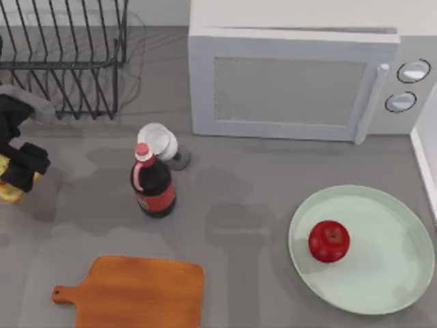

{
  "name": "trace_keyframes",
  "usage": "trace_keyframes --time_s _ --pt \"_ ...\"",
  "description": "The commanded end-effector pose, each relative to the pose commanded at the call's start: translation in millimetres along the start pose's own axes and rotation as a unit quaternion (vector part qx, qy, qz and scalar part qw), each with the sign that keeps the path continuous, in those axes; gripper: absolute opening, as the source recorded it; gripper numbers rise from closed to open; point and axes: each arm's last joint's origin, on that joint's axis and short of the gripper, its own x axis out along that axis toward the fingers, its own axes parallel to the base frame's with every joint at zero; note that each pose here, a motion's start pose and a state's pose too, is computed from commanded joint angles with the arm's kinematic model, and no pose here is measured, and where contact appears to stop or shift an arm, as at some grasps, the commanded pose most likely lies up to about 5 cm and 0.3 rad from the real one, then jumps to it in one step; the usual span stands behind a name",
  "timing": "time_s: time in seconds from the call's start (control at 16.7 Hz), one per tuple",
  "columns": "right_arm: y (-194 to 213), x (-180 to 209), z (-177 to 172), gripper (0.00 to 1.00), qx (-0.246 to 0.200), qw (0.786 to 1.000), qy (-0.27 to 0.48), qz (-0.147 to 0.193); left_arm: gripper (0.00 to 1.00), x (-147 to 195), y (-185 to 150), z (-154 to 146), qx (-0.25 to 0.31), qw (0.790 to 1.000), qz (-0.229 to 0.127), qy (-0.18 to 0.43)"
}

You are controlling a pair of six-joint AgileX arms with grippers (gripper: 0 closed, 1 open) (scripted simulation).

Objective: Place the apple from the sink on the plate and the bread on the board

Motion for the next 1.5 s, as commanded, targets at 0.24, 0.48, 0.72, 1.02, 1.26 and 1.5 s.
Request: trace_keyframes --time_s 0.24,0.48,0.72,1.02,1.26,1.5 --pt "0.0 0.0 0.0 1.0 0.0 1.0 0.0 0.0 0.0 -45.9 -2.5 -2.2 0.002 1.0 -0.001 0.002" --pt "0.0 0.0 0.0 1.0 0.0 1.0 0.0 0.0 0.0 -59.9 -3.4 -3.7 0.001 1.0 0.002 -0.003" --pt "0.0 0.0 0.0 1.0 0.0 1.0 0.0 0.0 0.0 -57.7 -5.6 -3.2 -0.002 1.0 0.001 -0.001" --pt "0.0 0.0 0.0 1.0 0.0 1.0 0.0 0.0 0.0 -54.5 -51.2 2.1 -0.045 0.999 0.0 0.004" --pt "0.0 0.0 0.0 1.0 0.0 1.0 0.0 0.0 0.0 -47.3 -112.2 -4.0 -0.1 0.995 0.001 0.014" --pt "0.0 0.0 0.0 1.0 0.0 1.0 0.0 0.0 0.0 -37.0 -172.3 -23.0 -0.174 0.985 0.005 0.02"
